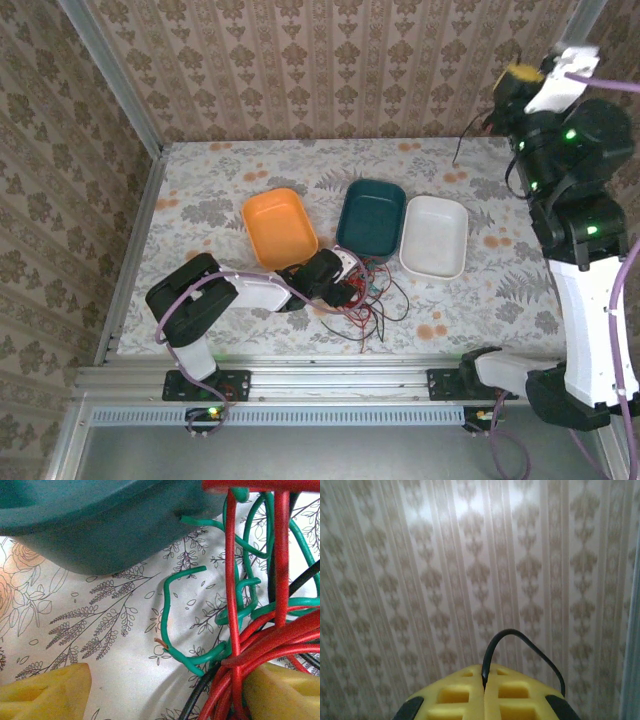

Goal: Untangle the cables

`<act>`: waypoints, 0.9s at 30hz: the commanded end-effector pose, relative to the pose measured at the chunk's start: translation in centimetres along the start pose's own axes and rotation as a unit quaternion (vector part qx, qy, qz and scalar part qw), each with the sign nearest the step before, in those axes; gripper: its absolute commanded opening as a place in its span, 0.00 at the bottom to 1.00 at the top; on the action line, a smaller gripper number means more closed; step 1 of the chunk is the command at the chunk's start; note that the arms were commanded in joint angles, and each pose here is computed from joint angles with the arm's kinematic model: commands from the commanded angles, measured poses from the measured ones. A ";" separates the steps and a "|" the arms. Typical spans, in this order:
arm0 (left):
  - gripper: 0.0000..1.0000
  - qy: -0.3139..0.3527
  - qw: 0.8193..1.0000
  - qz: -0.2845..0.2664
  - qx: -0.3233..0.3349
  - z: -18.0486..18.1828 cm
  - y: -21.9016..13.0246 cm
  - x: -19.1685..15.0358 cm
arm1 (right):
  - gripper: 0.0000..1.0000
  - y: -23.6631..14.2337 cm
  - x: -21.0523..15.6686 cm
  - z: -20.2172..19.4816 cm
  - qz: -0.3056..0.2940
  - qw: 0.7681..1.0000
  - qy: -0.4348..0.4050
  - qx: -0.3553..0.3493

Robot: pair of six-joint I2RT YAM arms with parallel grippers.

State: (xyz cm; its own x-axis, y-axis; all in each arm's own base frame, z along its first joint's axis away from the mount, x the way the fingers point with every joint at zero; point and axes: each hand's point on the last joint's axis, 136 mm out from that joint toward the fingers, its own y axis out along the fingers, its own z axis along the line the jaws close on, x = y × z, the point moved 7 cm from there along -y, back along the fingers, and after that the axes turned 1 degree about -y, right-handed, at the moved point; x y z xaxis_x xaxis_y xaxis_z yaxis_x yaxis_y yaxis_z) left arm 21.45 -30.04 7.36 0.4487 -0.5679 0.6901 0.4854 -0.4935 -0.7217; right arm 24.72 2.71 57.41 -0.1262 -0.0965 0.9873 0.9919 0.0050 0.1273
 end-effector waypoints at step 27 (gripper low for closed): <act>0.81 0.019 0.993 0.106 0.042 1.3 0.1 -4.2 | 0.00 1.5 -20.0 -0.6 0.176 0.979 0.101 -0.023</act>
State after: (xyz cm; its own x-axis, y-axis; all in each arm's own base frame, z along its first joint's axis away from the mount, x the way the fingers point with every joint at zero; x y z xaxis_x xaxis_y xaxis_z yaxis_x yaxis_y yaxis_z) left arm 21.50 -30.01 7.46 0.4535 -0.5754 0.6806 0.4842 -0.4821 -0.7302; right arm 27.86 2.80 34.64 0.3140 -0.2387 0.9189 0.9396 -0.0610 -0.3369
